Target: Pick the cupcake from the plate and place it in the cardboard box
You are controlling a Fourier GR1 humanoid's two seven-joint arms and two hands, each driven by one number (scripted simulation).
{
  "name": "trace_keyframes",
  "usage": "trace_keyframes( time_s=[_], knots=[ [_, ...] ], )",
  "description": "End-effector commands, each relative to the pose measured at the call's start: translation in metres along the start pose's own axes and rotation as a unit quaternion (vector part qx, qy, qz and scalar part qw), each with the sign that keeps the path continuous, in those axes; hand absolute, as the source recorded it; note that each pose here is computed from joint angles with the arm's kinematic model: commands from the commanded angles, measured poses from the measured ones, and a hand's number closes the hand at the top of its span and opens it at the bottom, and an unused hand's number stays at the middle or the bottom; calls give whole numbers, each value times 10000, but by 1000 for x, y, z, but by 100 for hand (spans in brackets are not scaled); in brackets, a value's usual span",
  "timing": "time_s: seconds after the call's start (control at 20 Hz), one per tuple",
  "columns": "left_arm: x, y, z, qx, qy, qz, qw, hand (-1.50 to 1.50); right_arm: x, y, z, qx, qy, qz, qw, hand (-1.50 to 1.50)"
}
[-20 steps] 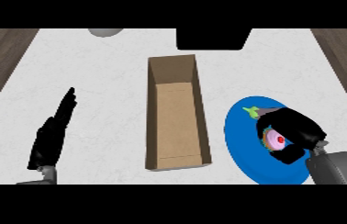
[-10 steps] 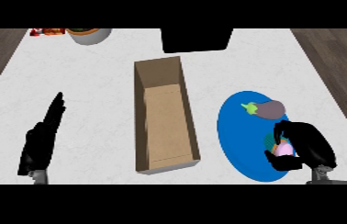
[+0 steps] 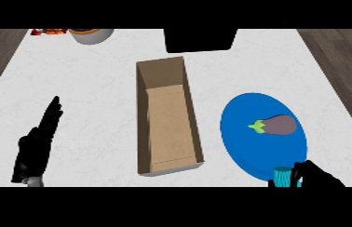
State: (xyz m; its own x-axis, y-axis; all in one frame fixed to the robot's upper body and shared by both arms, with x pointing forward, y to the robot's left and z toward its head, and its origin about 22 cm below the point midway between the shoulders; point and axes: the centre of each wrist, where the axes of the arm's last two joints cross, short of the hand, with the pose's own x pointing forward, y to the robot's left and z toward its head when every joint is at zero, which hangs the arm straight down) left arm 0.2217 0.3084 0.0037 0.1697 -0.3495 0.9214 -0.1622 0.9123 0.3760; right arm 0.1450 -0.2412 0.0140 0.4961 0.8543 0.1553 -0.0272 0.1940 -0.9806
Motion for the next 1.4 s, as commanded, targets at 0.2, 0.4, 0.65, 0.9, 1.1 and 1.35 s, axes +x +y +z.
trace_keyframes(
  time_s=[0.2,0.4,0.65,0.9,1.1,1.35],
  knots=[
    [0,-8,2,-267,-67,41,9996,0,54,-65,83,-1156,-681,-1715,9760,150],
    [14,-5,-8,-172,-324,-63,9993,0,74,-91,105,-1363,-1175,-2331,9557,150],
    [19,-36,-9,-425,-266,49,9987,0,99,-116,131,-1521,-1697,-2414,9433,150],
    [24,-17,1,-419,-318,-49,9986,0,138,-112,114,-1532,-1501,-2333,9485,150],
    [25,-26,-17,-406,-367,-80,9985,0,153,-112,97,-1405,-1383,-2339,9521,150],
    [31,-37,-13,-500,-393,19,9980,0,168,-112,74,-1122,-1303,-2323,9573,150]
  ],
)
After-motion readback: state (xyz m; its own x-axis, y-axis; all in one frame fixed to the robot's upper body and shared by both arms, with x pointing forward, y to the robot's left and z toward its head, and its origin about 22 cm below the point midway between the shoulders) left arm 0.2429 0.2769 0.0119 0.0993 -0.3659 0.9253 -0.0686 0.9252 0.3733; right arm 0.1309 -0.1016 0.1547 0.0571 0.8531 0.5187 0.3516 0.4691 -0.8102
